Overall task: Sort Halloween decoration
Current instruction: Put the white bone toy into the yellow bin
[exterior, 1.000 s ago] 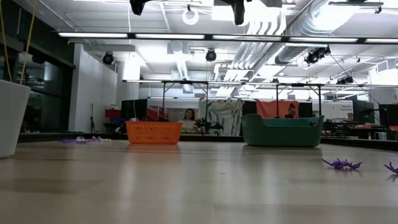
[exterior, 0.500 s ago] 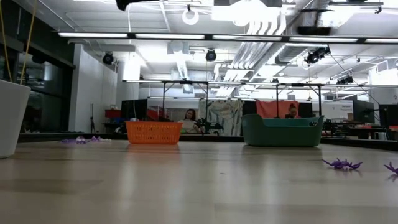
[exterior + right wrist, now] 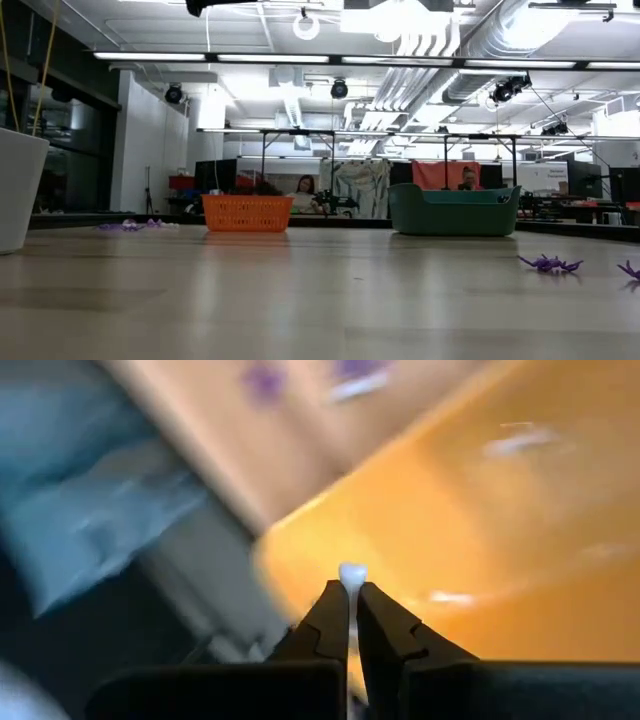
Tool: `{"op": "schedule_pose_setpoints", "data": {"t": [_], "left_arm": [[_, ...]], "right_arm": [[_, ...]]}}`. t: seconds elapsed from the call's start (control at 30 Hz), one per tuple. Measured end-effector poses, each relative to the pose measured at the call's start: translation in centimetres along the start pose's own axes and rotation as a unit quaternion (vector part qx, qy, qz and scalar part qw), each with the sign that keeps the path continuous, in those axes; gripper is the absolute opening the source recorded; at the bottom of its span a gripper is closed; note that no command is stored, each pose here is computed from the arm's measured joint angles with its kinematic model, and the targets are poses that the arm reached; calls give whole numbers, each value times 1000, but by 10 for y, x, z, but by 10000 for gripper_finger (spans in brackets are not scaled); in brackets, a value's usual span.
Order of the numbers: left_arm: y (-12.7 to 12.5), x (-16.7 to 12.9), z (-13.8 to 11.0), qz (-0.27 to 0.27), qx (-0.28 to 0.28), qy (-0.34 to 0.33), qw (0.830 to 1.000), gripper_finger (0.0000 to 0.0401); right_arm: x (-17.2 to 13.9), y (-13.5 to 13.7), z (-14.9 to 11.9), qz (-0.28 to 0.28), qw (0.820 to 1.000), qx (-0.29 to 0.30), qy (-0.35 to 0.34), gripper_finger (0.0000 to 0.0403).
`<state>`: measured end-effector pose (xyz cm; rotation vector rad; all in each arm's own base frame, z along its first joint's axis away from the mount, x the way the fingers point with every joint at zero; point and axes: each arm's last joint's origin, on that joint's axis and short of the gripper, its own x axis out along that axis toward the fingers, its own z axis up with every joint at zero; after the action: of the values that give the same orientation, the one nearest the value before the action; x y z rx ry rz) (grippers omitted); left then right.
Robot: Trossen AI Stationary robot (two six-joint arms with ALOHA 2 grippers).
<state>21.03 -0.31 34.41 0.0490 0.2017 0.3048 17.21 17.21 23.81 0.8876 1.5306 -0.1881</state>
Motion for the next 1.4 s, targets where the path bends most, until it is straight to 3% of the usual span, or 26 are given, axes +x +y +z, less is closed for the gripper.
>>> {"op": "schedule_pose_setpoints", "data": {"t": [0.17,0.37,0.7,0.97,1.1,1.23,1.4], "left_arm": [[0,0,0,0,-4,0,1000,156],[0,0,0,4,-15,0,1000,156],[0,0,0,6,-15,0,1000,156],[1,0,0,17,-14,0,1000,156],[1,0,0,17,-14,0,1000,156],[0,0,0,3,-34,-1,999,156],[-2,-5,3,-62,-82,-9,995,156]], "right_arm": [[-1,-16,0,-84,992,72,-58,0],[-2,-20,3,-100,990,80,-63,6],[-3,-21,4,-109,988,78,-78,105],[-5,-19,4,-103,994,21,-28,145],[-17,2,14,-28,994,-63,-89,145],[-33,26,38,49,958,-172,-223,142],[-58,30,87,49,899,-232,-368,135]]}}
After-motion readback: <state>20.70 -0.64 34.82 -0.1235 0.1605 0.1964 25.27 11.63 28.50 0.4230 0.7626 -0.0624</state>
